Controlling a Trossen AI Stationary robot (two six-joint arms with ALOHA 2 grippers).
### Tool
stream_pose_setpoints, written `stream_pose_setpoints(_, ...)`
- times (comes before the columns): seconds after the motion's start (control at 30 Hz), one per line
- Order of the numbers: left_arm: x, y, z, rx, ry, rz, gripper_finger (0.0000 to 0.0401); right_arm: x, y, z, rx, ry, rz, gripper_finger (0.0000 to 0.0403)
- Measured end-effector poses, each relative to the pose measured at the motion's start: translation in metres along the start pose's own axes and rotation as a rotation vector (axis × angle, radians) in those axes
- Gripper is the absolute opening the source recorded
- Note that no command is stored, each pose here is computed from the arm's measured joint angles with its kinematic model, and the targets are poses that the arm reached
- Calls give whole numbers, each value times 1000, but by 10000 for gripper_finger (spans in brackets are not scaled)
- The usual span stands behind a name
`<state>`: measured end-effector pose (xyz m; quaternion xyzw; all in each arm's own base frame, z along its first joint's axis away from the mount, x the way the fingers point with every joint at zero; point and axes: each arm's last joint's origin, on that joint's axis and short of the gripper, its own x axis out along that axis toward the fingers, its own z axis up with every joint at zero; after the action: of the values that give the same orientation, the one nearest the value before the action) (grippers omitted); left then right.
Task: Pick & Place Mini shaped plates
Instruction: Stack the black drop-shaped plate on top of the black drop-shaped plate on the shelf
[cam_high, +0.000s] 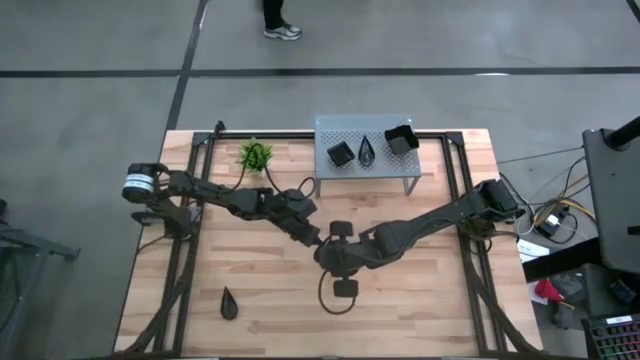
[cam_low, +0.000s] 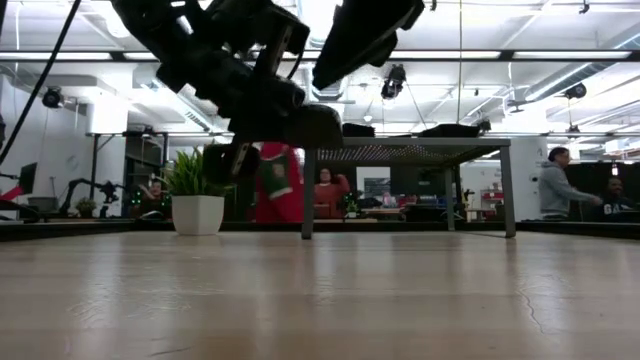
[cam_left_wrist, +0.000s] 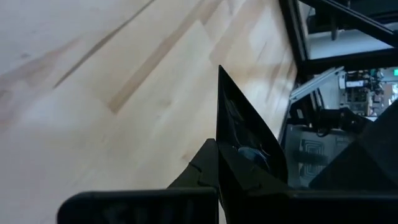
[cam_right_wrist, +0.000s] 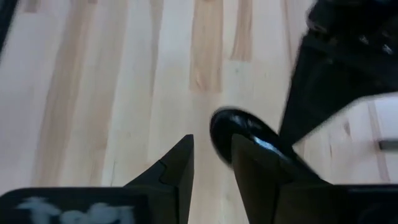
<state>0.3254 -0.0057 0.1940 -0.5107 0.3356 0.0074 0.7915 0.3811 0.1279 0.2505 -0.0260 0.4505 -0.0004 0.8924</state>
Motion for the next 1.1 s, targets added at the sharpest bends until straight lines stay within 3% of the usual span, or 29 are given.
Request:
stream_pose_setpoints(0.3, -1, -20, 5, 62, -6, -49, 0, 1, -1, 2, -22, -7, 43, 92)
stream_pose_setpoints(0.6, -3, -20, 4, 125, 45, 44, 0, 1, -1, 2, -23, -3, 47, 82)
stream_pose_setpoints(1.1, -6, -35, 12, 175, 9, 18, 0, 1, 0, 0, -26, 20, 68, 73)
